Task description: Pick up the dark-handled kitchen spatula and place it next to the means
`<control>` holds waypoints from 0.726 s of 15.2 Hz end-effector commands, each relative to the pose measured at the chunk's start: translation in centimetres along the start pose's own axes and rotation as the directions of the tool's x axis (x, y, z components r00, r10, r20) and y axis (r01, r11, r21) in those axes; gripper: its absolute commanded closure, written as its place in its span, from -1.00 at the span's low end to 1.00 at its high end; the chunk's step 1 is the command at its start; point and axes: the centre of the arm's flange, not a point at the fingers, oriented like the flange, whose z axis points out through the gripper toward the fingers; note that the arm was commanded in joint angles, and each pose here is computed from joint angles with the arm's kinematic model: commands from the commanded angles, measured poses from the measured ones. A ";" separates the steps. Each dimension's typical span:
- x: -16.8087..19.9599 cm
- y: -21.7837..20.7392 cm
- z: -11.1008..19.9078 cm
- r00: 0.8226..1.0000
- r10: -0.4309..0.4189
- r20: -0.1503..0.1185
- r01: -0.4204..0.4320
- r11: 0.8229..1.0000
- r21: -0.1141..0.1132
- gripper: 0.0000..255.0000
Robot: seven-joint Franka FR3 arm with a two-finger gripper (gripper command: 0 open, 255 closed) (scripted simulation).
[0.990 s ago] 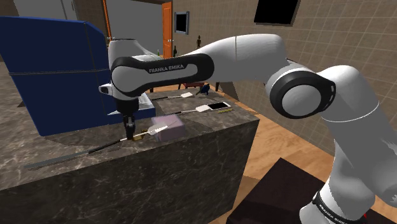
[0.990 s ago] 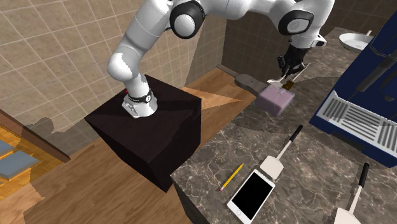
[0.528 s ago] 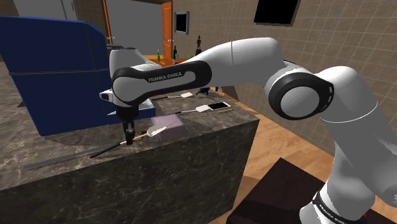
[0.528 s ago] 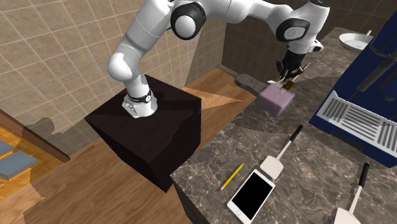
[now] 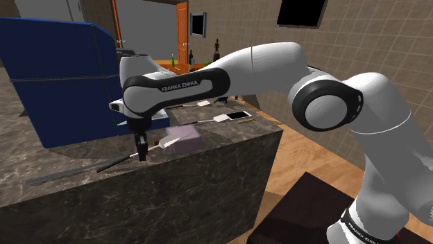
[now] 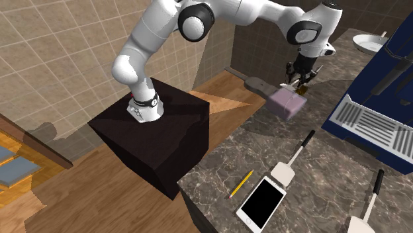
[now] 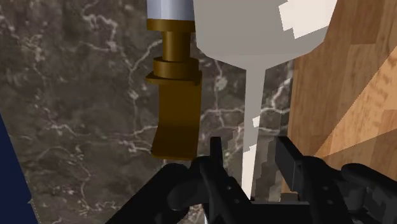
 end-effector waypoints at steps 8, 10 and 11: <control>-0.2 0.0 -3.4 1.000 0.002 0.006 -0.002 1.000 0.004 -1.00; -0.2 0.0 -4.5 1.000 0.002 0.006 -0.002 1.000 0.004 -1.00; -0.2 0.0 -4.5 1.000 0.002 0.006 -0.002 1.000 0.004 -1.00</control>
